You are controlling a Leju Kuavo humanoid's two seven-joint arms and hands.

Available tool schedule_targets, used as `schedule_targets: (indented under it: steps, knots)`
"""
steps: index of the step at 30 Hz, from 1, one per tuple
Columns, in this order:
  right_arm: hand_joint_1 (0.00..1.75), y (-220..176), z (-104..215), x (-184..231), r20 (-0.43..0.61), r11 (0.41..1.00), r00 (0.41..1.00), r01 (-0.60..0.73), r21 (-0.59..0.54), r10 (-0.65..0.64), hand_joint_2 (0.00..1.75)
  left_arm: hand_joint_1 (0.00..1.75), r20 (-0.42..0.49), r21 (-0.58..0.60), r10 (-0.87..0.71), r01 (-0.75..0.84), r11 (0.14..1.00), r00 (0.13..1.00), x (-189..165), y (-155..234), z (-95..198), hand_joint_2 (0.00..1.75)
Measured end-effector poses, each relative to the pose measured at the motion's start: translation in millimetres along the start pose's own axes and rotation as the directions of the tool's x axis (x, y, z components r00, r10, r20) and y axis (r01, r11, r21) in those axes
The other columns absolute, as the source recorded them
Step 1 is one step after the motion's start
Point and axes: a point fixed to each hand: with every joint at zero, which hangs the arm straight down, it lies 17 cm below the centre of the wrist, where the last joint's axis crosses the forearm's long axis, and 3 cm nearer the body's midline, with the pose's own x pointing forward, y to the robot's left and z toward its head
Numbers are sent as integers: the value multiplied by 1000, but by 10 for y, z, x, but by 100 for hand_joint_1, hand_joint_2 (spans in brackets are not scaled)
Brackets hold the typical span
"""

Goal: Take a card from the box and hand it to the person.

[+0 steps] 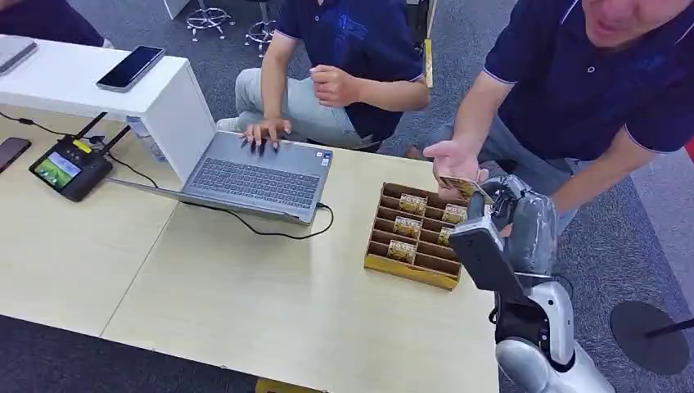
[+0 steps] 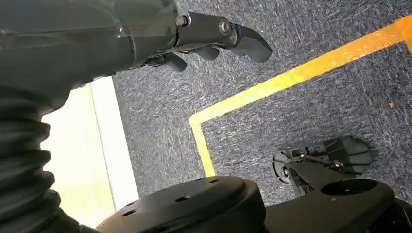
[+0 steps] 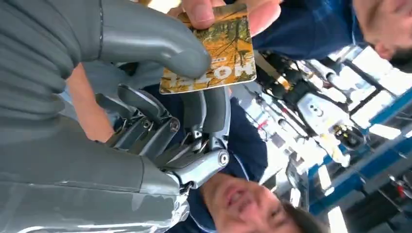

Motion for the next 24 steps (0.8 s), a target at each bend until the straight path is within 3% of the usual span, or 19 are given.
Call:
schedule_targets:
  steps: [2, 3, 9, 15, 17, 20, 23, 24]
  knots:
    - [0, 52, 19, -36, -10, 1000, 1000, -5, 9, 6, 175, 0, 0, 5, 1, -1, 1000, 1000, 1, 7, -1, 175]
    - [0, 72, 26, -54, -14, 1000, 1000, -8, 13, 8, 175, 0, -1, 6, 1, -1, 1000, 1000, -1, 10, -1, 0]
    - [0, 157, 87, -152, -57, 999, 998, 27, 30, -25, 175, 0, -29, 5, -4, 4, 1000, 1000, -106, -5, 4, 0]
    - [0, 245, 187, -252, -124, 979, 974, 198, 47, -191, 175, 0, -42, 0, 12, -12, 1000, 999, -156, -15, 5, 0]
    - [0, 323, 278, -289, -160, 945, 938, 320, 69, -307, 175, 0, -32, -15, 26, -26, 1000, 999, -156, -50, 11, 0]
    - [0, 411, 477, -322, -228, 849, 842, 519, 100, -488, 175, 0, -34, -22, 40, -41, 999, 999, -183, -69, 16, 0]
    - [0, 428, 629, -339, -266, 782, 778, 612, 117, -569, 175, 0, -41, -26, 41, -42, 999, 998, -220, -77, 17, 0]
    - [0, 444, 686, -347, -282, 760, 757, 638, 125, -589, 0, 0, -43, -25, 41, -42, 999, 998, -224, -73, 16, 0]
